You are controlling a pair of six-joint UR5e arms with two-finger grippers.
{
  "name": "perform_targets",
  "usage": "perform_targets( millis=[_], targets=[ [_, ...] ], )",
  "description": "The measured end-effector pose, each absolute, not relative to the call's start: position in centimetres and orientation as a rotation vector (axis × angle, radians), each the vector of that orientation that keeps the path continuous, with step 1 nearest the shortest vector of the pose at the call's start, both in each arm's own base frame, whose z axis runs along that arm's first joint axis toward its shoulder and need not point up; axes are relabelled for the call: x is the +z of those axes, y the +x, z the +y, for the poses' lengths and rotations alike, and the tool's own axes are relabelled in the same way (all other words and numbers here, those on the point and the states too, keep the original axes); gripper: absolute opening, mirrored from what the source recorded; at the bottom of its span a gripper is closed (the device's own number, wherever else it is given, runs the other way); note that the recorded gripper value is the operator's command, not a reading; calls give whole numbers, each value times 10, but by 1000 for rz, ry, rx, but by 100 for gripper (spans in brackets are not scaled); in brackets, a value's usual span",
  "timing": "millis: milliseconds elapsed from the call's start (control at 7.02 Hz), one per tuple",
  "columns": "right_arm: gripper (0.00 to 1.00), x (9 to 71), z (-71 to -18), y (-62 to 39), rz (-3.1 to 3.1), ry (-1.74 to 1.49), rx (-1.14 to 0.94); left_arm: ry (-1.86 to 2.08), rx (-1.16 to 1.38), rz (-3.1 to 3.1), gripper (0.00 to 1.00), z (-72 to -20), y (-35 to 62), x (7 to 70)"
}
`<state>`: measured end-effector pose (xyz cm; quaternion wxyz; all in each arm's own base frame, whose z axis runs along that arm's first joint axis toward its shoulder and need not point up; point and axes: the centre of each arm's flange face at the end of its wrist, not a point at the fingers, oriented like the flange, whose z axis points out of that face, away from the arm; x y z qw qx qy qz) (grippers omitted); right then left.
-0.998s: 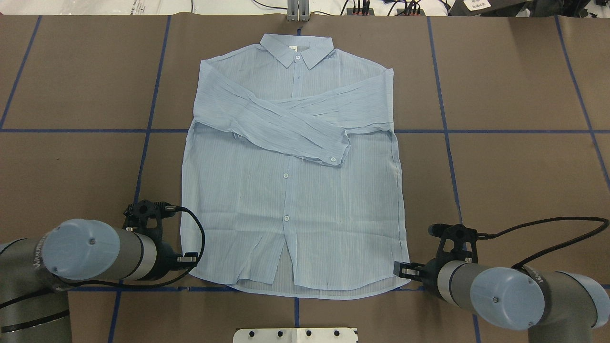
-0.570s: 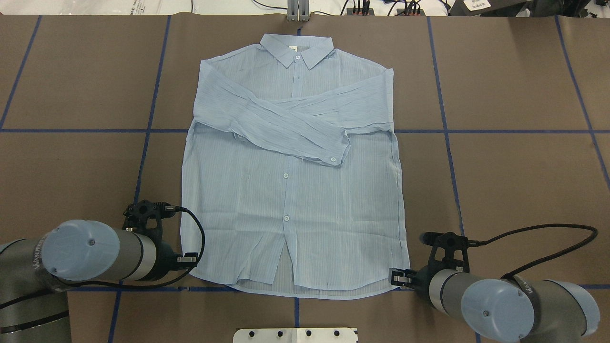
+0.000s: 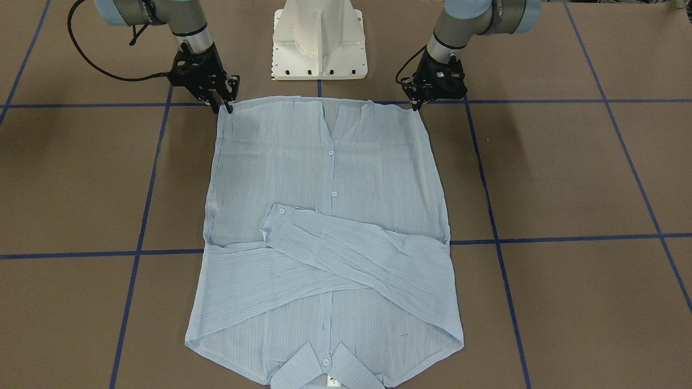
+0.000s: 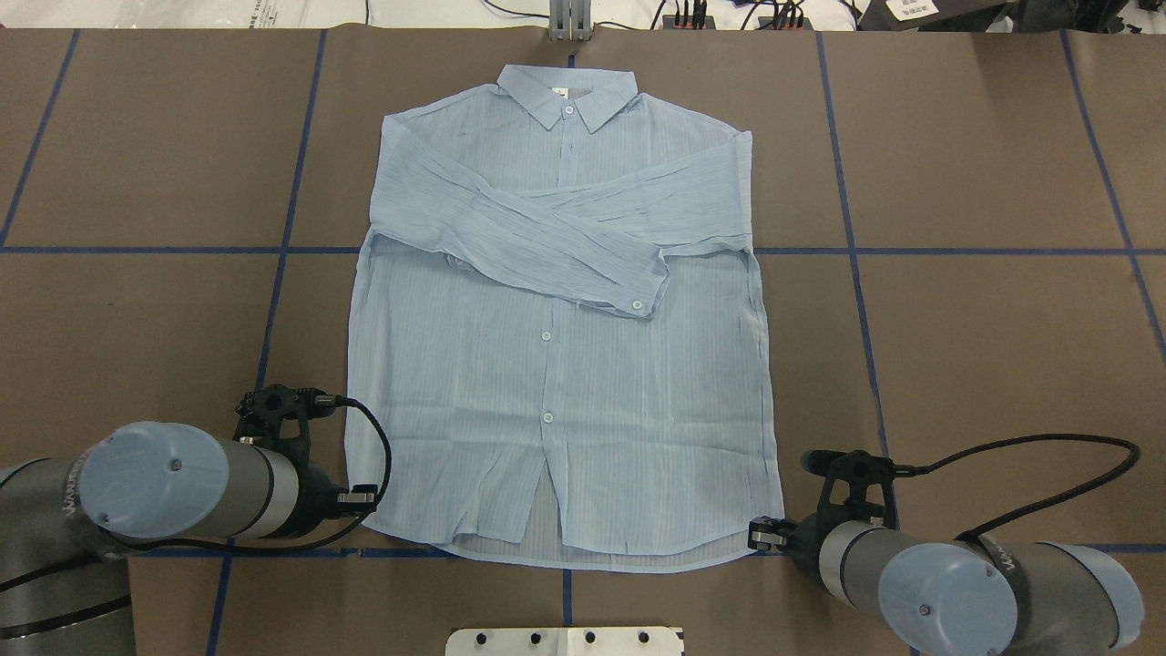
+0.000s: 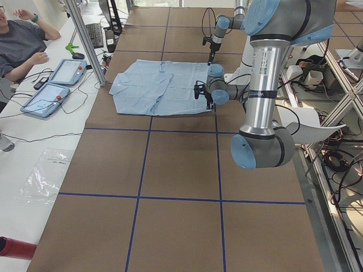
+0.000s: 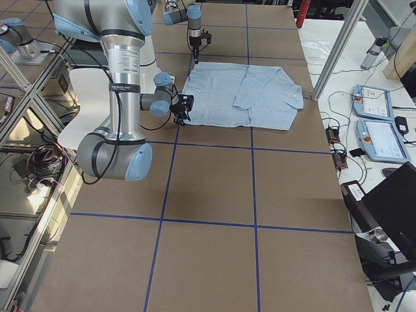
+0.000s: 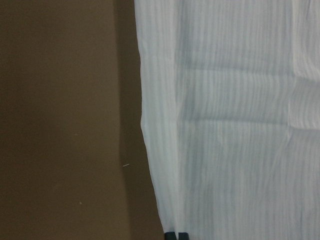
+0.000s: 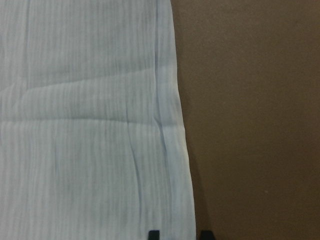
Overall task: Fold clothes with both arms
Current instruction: 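Lift the hem with both grippers and fold it toward the collar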
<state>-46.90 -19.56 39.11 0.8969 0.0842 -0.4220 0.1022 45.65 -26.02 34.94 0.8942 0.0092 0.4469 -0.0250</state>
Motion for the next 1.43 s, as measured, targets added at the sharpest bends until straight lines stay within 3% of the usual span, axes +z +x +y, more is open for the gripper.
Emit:
perform_targets(
  millis=[570, 998, 1425],
  targets=[
    [0, 375, -196, -456, -869, 160, 215, 18, -48, 929, 0, -258, 454, 348],
    [0, 298, -175, -387, -795, 12, 166, -67, 42, 988, 0, -216, 406, 327],
    [0, 222, -162, -299, -822, -143, 135, -212, 166, 1062, 0, -167, 345, 261]
  ],
)
